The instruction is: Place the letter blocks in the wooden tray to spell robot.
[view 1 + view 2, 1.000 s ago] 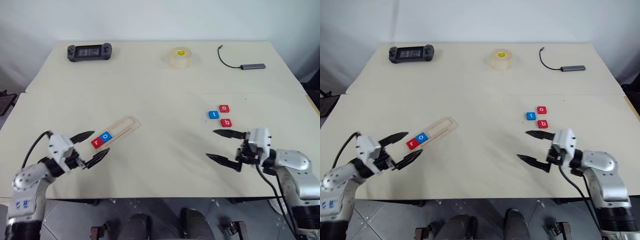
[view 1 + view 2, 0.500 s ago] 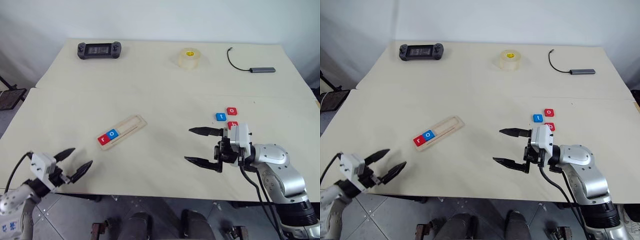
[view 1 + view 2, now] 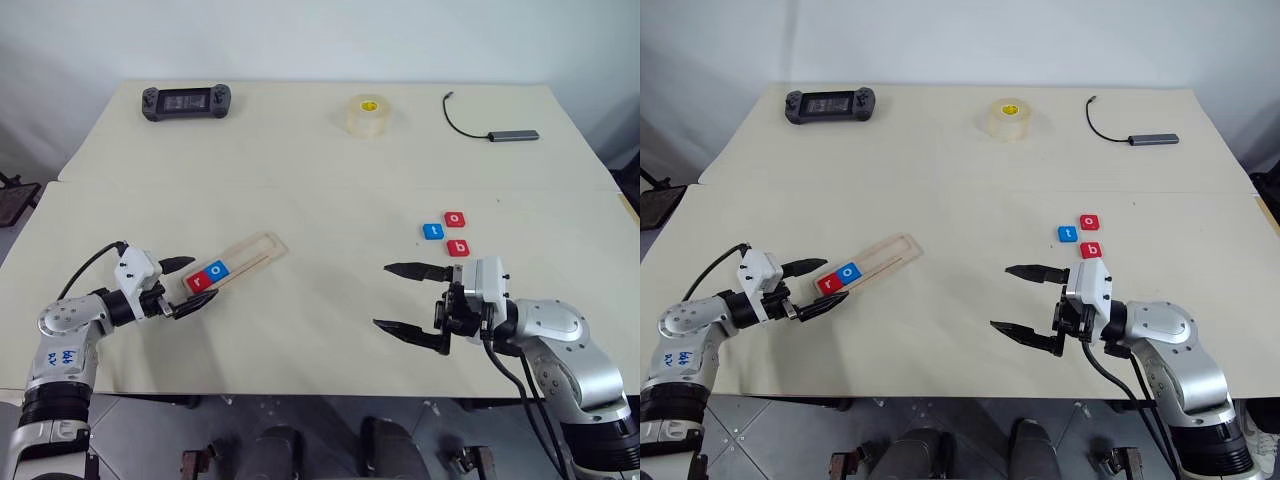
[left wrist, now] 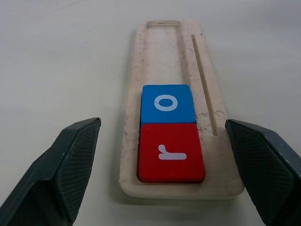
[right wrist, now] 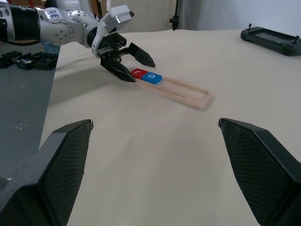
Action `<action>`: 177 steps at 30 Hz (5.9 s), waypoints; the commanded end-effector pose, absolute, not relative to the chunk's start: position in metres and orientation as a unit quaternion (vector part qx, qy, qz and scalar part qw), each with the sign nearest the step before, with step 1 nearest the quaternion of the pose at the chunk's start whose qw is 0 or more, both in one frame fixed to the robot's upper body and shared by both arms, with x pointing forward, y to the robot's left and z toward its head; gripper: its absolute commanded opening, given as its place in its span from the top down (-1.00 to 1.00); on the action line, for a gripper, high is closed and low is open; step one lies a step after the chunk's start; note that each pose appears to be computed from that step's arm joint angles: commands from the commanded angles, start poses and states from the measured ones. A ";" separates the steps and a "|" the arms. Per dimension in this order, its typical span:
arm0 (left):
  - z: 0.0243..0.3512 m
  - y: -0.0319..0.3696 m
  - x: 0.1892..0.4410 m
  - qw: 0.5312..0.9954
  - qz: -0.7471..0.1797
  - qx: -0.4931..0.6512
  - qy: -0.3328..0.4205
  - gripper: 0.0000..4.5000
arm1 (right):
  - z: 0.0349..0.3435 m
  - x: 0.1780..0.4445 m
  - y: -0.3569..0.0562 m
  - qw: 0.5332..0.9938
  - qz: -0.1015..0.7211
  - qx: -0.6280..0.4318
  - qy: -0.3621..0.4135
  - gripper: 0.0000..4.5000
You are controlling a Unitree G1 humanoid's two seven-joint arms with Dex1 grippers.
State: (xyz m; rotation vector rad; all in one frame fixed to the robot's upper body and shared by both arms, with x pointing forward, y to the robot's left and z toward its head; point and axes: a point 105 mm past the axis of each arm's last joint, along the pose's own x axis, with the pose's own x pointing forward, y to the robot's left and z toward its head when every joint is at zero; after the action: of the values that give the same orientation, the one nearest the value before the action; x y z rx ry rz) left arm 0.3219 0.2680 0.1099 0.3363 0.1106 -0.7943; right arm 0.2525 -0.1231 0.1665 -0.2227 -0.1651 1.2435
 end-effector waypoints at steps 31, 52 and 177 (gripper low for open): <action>0.091 0.255 0.318 0.884 -0.435 0.153 0.074 -0.51 | 0.174 0.244 -0.129 0.818 0.557 -0.115 -0.086 -1.00; 0.110 0.050 0.342 0.705 -0.668 0.238 0.012 -0.51 | 0.154 0.192 -0.238 0.904 0.391 -0.172 0.023 -1.00; 0.146 0.118 0.294 0.770 -0.621 0.109 -0.099 -1.00 | 0.143 0.286 -0.241 0.968 0.028 -0.025 0.248 -0.65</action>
State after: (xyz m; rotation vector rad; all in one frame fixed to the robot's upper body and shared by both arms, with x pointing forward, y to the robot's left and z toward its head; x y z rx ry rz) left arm 0.2967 0.1180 0.1399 0.2145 -0.1913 -1.3383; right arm 0.2812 -0.2341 0.1210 -0.0130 0.5817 0.0414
